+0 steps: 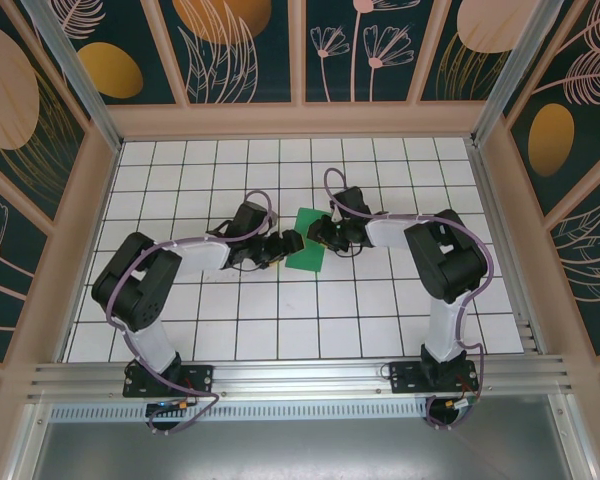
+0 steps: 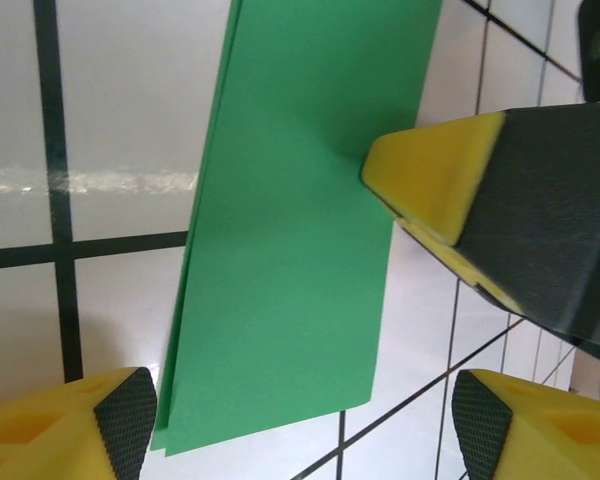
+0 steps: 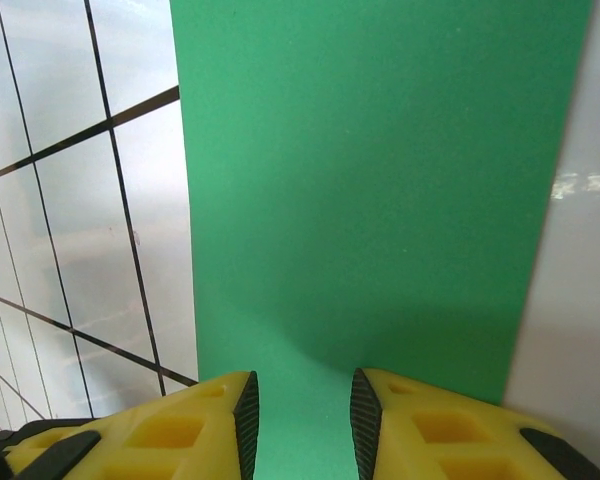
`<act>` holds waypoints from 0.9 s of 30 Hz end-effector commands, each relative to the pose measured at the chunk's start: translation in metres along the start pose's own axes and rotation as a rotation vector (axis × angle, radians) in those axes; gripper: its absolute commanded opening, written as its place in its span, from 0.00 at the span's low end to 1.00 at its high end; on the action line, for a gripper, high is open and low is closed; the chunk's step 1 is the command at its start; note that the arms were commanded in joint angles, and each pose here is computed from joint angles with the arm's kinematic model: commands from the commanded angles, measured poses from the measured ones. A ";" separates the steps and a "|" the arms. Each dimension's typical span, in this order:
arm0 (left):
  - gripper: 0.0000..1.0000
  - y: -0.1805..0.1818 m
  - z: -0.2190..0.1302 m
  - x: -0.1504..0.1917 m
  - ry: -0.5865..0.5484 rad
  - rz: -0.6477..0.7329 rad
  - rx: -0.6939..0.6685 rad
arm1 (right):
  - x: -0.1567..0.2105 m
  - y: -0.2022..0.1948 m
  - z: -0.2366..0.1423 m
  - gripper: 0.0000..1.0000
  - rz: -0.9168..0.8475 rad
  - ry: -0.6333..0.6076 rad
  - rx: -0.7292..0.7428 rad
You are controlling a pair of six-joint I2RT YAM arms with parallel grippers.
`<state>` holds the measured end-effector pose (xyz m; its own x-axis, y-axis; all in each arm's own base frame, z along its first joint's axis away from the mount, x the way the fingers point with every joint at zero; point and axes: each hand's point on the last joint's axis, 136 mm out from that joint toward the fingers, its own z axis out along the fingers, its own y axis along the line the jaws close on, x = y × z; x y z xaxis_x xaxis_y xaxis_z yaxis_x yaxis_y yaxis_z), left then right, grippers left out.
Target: Fold a paper plane with a square sheet of paper (pick it up from the middle)
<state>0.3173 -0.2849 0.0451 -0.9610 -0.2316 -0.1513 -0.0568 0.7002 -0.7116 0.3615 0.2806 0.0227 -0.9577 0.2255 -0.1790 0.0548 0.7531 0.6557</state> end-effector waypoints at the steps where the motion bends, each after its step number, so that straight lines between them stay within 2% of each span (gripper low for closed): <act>1: 0.80 0.006 0.001 0.003 0.013 -0.019 -0.049 | 0.029 -0.071 0.012 0.34 0.069 0.076 0.195; 12: 0.74 -0.005 0.003 0.017 0.079 -0.009 0.016 | 0.032 -0.071 0.014 0.33 0.080 0.088 0.175; 23: 0.77 0.007 0.005 0.019 0.081 -0.025 -0.039 | 0.033 -0.073 0.014 0.33 0.085 0.092 0.179; 27: 0.75 0.001 0.007 0.021 0.097 -0.017 -0.001 | 0.033 -0.074 0.015 0.33 0.085 0.093 0.181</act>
<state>0.3017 -0.2883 0.0379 -0.9767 -0.1950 -0.0900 -0.0754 0.7036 -0.7066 0.3611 0.2801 0.0231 -0.9597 0.2217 -0.1727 0.0476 0.7339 0.6776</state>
